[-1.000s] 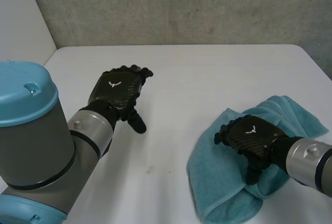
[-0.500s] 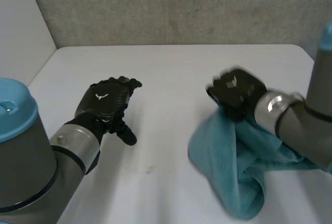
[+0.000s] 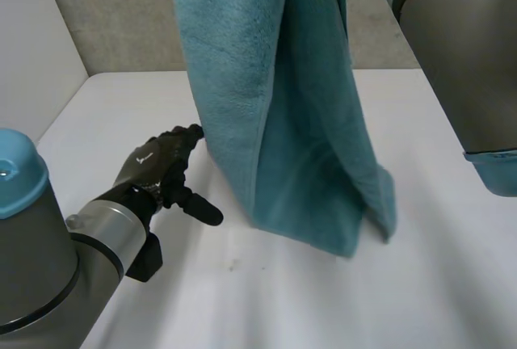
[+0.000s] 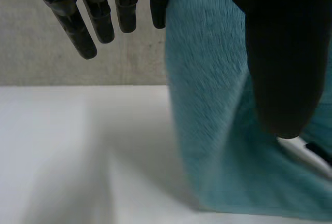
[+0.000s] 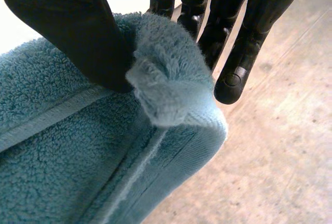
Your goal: Fold the laundry
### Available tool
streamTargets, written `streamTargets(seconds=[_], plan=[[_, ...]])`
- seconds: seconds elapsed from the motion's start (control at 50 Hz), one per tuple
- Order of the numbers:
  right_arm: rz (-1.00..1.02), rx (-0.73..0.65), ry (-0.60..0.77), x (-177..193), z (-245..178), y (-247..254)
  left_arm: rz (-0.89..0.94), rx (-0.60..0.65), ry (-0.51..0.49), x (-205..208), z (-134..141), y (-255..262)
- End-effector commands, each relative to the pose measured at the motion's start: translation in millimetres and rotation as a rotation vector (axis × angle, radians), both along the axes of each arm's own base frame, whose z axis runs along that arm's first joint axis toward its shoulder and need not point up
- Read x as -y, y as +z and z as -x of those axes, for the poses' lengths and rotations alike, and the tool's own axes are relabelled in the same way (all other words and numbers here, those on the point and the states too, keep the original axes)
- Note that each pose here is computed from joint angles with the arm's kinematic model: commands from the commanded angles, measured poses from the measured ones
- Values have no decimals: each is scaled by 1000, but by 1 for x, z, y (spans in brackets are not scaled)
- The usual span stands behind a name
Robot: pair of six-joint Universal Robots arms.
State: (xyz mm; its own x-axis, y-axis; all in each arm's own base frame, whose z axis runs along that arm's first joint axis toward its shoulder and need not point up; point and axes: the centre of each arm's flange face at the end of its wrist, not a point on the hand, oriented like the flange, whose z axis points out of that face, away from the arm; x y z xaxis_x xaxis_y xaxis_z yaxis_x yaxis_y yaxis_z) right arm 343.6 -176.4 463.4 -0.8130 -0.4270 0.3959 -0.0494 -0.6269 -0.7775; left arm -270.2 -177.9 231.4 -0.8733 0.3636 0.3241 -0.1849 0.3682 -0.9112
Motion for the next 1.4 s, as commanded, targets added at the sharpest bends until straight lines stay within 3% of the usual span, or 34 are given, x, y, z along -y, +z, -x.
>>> streamTargets(seconds=[0.02,0.44,0.58,0.66,0.76,0.84,0.98,1.14,1.22,1.4], plan=[[16,-20,21,-18,-7,0,-96,-39,-40,3,10,-21],[-4,10,7,-30,12,7,-162,-31,-65,33,48,-79],[-78,-17,-12,-22,17,-17,-135,-36,-46,44,52,-78],[-122,-36,-116,3,33,-30,-37,-78,40,55,34,-38],[-191,-80,-254,43,59,-56,173,-125,220,84,-30,38],[-251,-125,-331,65,76,-81,321,-82,248,82,-52,79],[-378,-221,-371,86,86,-130,438,-37,220,76,-63,106],[-595,-373,-342,100,81,-206,333,11,148,77,-53,69],[-656,-403,-347,105,81,-228,154,84,106,96,-35,5],[-716,-436,-354,108,84,-258,49,172,85,123,-24,-50]])
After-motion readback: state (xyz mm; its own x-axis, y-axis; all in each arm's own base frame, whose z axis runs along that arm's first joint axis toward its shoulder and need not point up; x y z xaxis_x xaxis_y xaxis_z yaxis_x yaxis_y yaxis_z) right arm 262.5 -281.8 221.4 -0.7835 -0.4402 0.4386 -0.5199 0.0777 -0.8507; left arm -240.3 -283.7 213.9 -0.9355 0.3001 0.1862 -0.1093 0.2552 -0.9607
